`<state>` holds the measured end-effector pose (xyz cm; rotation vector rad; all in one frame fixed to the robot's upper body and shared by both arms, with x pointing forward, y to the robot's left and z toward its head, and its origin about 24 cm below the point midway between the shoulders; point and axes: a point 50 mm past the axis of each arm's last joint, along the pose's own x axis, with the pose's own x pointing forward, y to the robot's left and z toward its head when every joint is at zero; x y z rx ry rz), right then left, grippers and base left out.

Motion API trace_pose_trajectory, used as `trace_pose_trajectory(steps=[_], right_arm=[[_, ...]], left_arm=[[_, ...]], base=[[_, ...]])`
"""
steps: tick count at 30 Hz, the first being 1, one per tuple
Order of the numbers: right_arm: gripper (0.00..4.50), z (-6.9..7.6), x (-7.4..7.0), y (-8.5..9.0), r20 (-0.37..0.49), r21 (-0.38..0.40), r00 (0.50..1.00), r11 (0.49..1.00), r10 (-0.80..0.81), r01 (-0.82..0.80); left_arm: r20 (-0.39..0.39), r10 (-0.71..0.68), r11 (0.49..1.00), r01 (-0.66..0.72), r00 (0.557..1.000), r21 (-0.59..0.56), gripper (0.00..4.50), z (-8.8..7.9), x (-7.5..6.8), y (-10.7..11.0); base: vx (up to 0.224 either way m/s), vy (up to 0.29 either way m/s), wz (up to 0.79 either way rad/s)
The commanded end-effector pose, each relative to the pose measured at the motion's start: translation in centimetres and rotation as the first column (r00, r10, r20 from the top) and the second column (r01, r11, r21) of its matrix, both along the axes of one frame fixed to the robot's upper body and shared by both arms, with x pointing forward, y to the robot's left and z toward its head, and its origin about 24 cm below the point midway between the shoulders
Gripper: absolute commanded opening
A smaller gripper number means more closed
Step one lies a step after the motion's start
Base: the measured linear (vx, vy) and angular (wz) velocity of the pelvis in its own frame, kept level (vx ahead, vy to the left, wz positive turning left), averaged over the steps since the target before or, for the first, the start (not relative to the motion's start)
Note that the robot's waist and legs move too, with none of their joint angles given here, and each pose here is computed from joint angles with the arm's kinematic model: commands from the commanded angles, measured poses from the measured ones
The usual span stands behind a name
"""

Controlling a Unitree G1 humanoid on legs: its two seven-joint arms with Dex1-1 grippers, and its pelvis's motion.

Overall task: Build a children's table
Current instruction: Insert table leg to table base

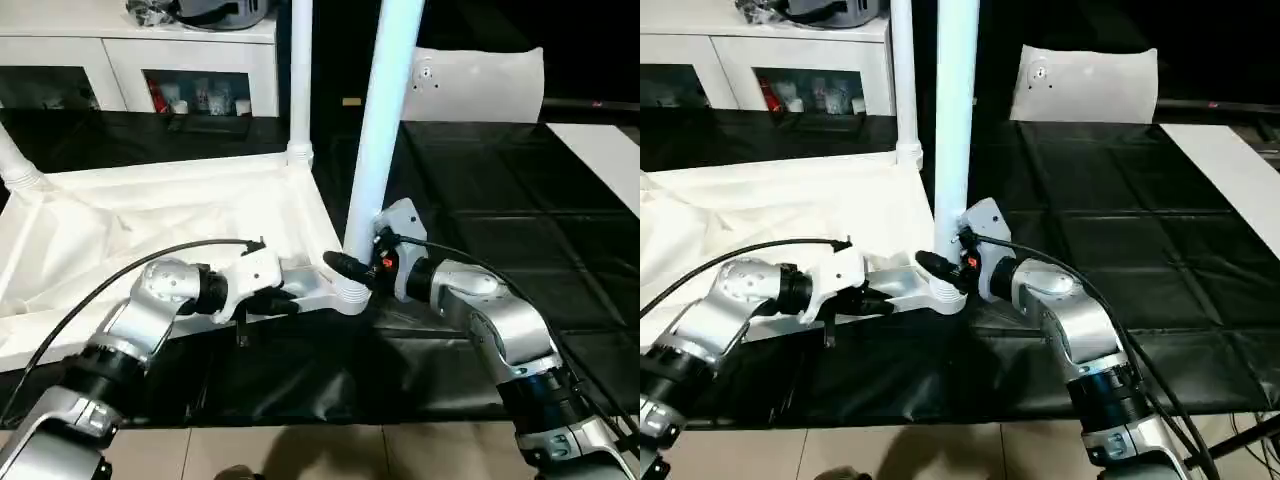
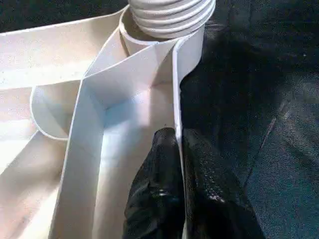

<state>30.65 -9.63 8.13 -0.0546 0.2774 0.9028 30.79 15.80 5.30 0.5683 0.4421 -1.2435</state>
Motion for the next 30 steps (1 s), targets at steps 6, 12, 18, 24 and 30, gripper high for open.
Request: trace_pose_trajectory(steps=[6, 12, 18, 24, 30], right_arm=[[1.91, -0.4, 0.4, 0.2, -0.014, -0.032, 1.000, 0.999, 0.011, -0.011], [1.91, -0.7, 0.7, 0.5, -0.036, -0.030, 0.999, 0.999, 0.022, -0.023], [1.91, -1.2, 0.9, 0.8, -0.084, 0.004, 0.996, 0.999, 0.032, -0.032], [1.91, -2.1, 1.0, 0.3, -0.116, -0.026, 0.993, 0.999, 0.018, -0.021], [1.91, -2.6, 1.2, -0.4, -0.160, 0.025, 0.987, 0.999, -0.025, 0.029]], left_arm=[[-0.109, -0.007, 0.992, 0.020, 0.994, 0.127, 0.00, -1.8, -0.8, 1.0], [-0.053, -0.035, 0.993, 0.041, 0.998, 0.112, 0.00, -1.6, -0.5, 0.4], [-0.052, -0.072, 0.994, 0.076, 0.996, 0.080, 0.00, -1.3, -0.7, -0.1], [-0.024, -0.070, 0.995, 0.072, 0.997, 0.072, 0.00, -1.1, -0.3, -0.1], [-0.021, -0.068, 0.996, 0.069, 0.997, 0.058, 0.00, -1.0, -0.3, -0.1]], base=[[0.000, 0.000, 0.00], [0.000, 0.000, 0.00], [0.000, 0.000, 0.00], [0.000, 0.000, 0.00], [0.000, 0.000, 0.00]])
